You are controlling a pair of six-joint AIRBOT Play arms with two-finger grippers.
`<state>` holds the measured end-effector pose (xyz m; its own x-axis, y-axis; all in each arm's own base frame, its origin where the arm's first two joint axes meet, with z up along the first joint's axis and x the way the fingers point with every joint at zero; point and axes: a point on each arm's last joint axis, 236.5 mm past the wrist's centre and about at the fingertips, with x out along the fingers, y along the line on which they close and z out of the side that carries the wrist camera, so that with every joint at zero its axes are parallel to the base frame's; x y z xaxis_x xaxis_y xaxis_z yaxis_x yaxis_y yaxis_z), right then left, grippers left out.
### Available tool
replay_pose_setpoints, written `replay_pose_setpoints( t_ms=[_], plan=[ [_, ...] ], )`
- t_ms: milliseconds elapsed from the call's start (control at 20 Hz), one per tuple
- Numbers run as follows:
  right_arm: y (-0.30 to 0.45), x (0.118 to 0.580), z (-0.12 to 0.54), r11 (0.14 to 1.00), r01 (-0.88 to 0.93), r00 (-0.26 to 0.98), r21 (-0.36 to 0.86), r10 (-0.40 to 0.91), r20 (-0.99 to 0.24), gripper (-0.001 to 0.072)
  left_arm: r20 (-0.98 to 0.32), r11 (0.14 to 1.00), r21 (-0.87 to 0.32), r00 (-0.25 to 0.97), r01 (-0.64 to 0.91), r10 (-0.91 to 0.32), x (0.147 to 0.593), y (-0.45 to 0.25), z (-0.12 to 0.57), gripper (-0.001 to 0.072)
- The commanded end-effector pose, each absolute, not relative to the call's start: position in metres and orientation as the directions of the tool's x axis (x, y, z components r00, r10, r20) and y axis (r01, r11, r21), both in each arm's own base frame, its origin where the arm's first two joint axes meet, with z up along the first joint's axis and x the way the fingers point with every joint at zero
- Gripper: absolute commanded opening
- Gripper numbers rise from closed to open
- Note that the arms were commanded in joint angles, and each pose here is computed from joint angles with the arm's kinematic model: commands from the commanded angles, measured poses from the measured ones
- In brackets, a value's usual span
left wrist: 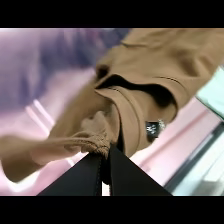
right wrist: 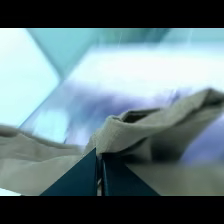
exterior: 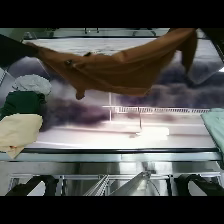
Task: Fold the shirts.
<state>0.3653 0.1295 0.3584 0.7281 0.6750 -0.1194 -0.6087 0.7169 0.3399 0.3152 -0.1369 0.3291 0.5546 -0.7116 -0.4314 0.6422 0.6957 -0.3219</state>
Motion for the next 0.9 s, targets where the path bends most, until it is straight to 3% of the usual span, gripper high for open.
replay_pose_setpoints(
  t_ms=[0,150,300,450,750,800,850],
  plan=[
    [0.114,0.322,0.415,0.809,-0.570,0.817,0.148,0.577,-0.006,0.0025,-0.363,0.713,-0.258,0.619,0.651,-0.697,0.304,-0.135,0.366,0.0017],
    [0.108,0.358,0.387,0.808,-0.552,0.817,0.206,0.574,-0.064,0.0025,-0.429,0.706,-0.361,0.563,0.610,-0.706,0.318,-0.133,0.316,0.0016],
    [0.118,0.420,0.315,0.782,-0.565,0.761,0.261,0.617,-0.200,0.0025,-0.523,0.713,-0.444,0.489,0.543,-0.698,0.344,-0.123,0.241,0.0016],
    [0.134,0.465,0.246,0.762,-0.559,0.703,0.327,0.645,-0.300,0.0025,-0.582,0.747,-0.446,0.474,0.493,-0.660,0.373,-0.108,0.191,0.0016],
    [0.110,0.549,0.142,0.850,-0.397,0.766,0.347,0.515,-0.384,0.0027,-0.675,0.788,-0.502,0.409,0.356,-0.614,0.436,-0.082,0.085,0.0016],
    [0.106,0.551,0.137,0.851,-0.388,0.765,0.353,0.511,-0.392,0.0103,-0.685,0.786,-0.524,0.387,0.328,-0.617,0.440,-0.077,0.068,0.0016],
    [0.101,0.551,0.133,0.852,-0.381,0.762,0.359,0.510,-0.400,0.0446,-0.695,0.785,-0.541,0.364,0.303,-0.620,0.441,-0.073,0.054,0.0017]
  ],
)
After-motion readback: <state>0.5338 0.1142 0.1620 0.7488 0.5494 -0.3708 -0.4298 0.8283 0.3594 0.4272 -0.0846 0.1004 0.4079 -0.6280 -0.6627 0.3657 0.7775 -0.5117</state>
